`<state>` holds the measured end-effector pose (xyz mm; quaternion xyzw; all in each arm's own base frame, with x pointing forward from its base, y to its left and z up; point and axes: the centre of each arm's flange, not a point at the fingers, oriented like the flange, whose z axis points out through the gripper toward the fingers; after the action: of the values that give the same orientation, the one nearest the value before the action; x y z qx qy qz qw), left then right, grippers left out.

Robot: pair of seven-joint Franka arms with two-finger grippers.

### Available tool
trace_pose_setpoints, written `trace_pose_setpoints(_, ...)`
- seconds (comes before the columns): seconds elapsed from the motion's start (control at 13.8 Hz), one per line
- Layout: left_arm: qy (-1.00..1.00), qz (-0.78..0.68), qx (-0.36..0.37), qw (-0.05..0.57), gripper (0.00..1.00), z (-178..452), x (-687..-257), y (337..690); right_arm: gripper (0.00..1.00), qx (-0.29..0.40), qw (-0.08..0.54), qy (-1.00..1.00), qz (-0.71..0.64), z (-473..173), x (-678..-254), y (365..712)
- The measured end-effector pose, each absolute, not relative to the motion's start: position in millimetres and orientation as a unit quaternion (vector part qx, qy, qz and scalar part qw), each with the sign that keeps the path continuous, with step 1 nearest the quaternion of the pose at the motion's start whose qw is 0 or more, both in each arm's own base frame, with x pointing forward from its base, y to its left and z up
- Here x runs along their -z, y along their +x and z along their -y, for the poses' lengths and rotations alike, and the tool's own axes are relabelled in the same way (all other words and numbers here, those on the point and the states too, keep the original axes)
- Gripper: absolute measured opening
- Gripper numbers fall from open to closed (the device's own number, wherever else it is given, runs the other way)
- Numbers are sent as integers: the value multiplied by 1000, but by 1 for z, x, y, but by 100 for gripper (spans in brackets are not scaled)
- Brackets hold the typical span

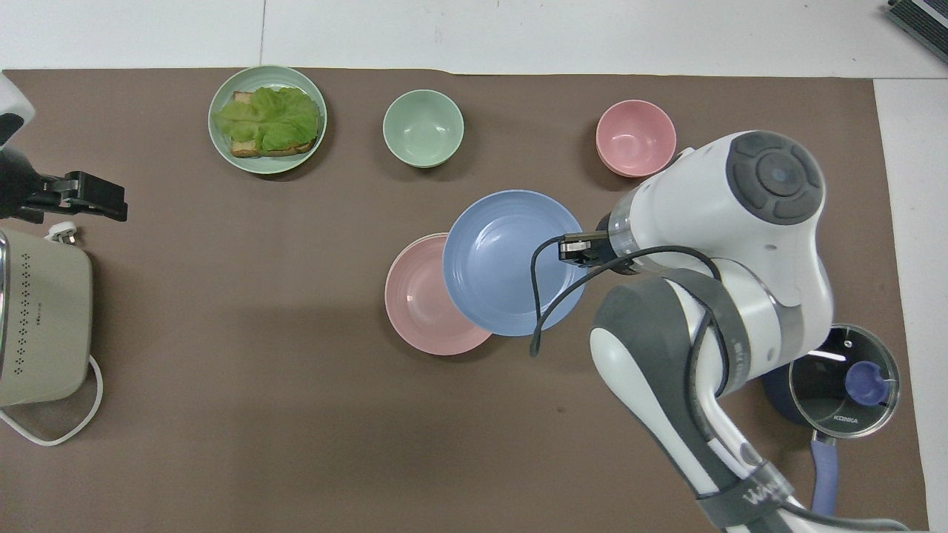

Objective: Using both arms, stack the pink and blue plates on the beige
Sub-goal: 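Carry the blue plate onto the pink plate while the left gripper withdraws, then lower the blue plate onto the stack and open the right gripper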

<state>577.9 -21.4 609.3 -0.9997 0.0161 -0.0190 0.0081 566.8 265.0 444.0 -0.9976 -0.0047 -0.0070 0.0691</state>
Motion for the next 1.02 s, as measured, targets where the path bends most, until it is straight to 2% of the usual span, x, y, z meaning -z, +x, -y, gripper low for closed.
trace_pose_setpoints(0.51, -1000, -16, 19, 8, 100, 21, -609, 578, 5, -9, 88, -996, 1, -300, -380, 571)
trace_pose_setpoints(1.02, -1000, -16, 19, 8, 100, 21, -609, 578, 5, -8, 86, -996, -1, -300, -354, 566)
